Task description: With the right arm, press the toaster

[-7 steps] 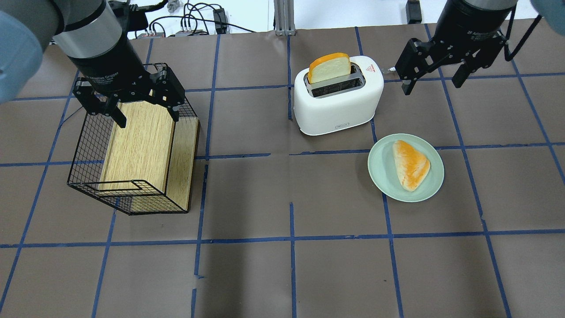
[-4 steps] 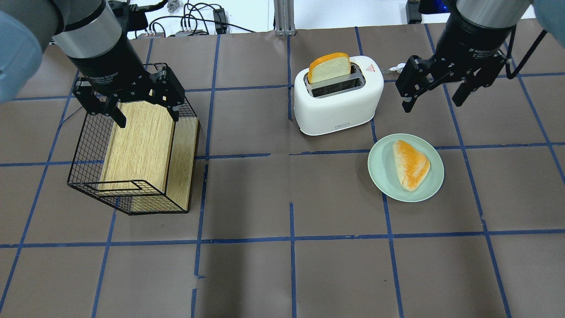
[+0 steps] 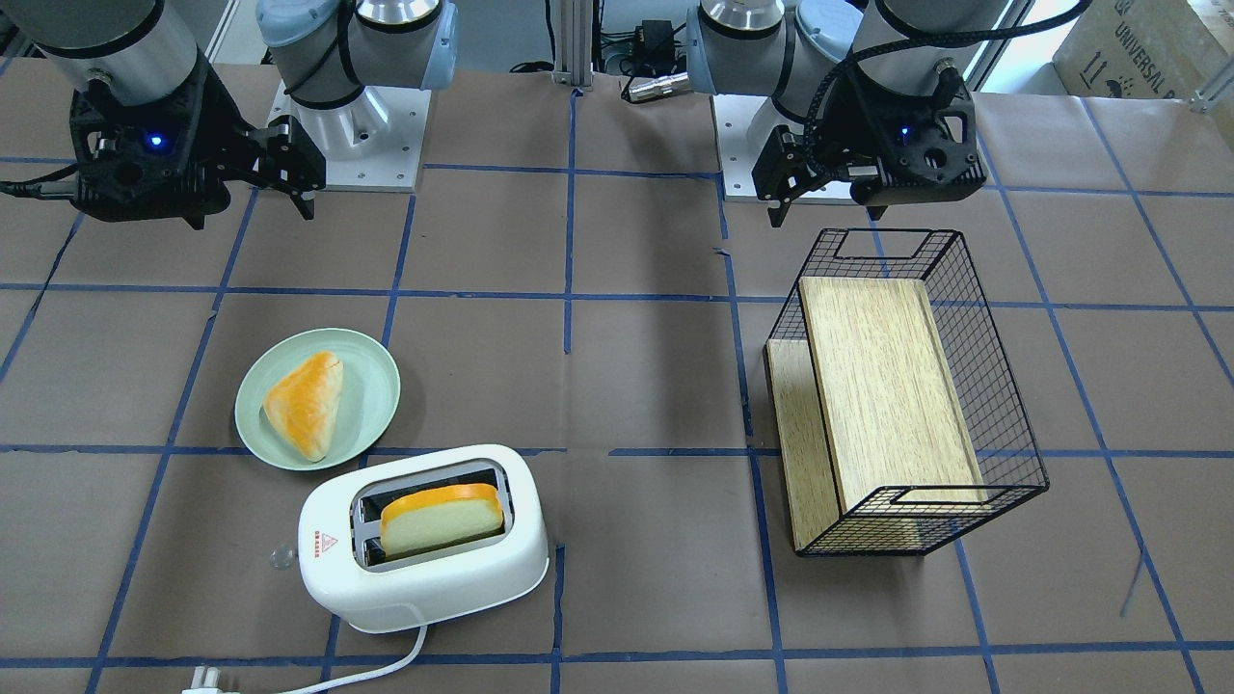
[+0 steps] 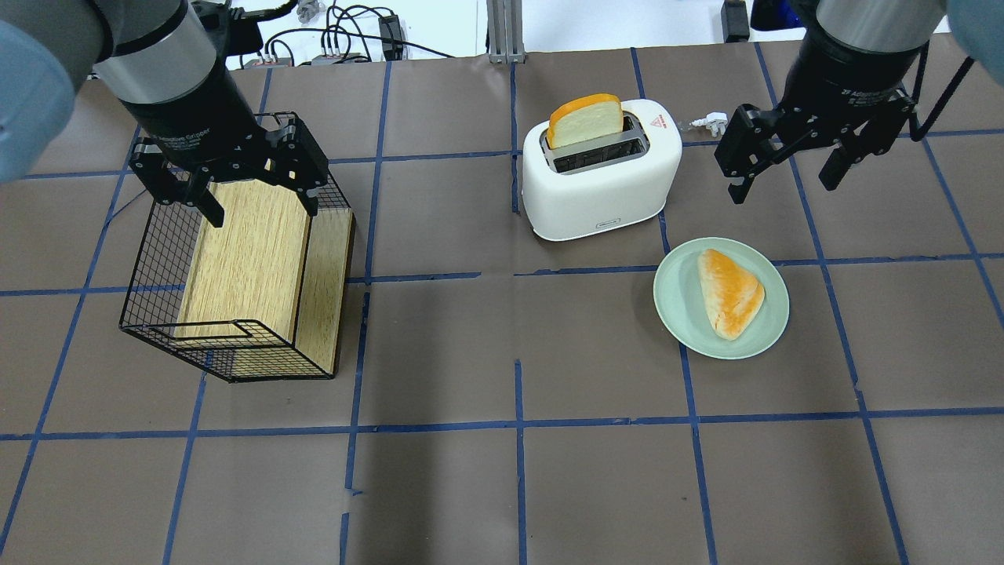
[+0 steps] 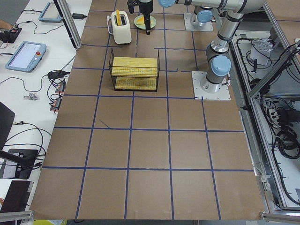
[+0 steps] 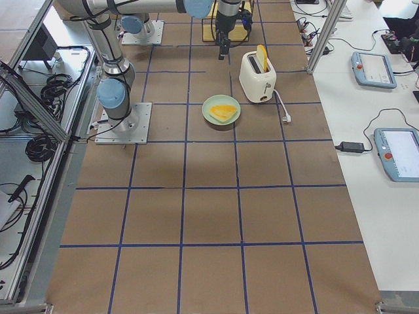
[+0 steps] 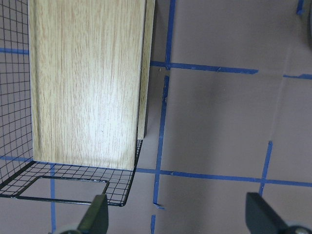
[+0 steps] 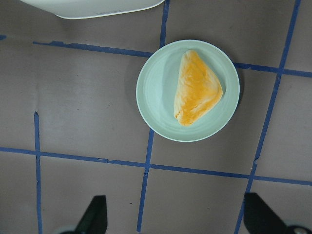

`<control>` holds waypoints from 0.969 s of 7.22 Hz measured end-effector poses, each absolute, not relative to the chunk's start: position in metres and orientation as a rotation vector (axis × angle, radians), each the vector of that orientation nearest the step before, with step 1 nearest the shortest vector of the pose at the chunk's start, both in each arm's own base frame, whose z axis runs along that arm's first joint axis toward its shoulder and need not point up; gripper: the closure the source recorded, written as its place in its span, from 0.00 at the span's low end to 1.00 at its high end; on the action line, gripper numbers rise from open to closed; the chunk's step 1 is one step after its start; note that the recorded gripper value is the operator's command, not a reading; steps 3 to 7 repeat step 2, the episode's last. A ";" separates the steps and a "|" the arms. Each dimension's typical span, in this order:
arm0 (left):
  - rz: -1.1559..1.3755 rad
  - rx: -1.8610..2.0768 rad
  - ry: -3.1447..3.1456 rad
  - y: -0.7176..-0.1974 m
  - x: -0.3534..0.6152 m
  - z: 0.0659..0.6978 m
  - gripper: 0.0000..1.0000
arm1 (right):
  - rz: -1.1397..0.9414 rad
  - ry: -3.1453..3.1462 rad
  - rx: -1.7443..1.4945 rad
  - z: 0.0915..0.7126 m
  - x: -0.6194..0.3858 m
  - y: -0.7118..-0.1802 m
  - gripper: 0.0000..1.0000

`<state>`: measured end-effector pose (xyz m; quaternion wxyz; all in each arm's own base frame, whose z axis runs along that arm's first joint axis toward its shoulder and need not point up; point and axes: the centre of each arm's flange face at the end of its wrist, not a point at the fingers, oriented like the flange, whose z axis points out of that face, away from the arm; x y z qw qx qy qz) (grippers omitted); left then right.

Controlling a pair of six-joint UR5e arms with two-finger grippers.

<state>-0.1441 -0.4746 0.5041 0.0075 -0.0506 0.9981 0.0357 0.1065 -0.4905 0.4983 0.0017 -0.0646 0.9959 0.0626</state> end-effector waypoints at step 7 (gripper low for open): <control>0.113 -0.158 3.120 -0.475 -0.144 0.504 0.00 | 0.196 3.126 -0.200 0.498 0.104 -0.492 0.00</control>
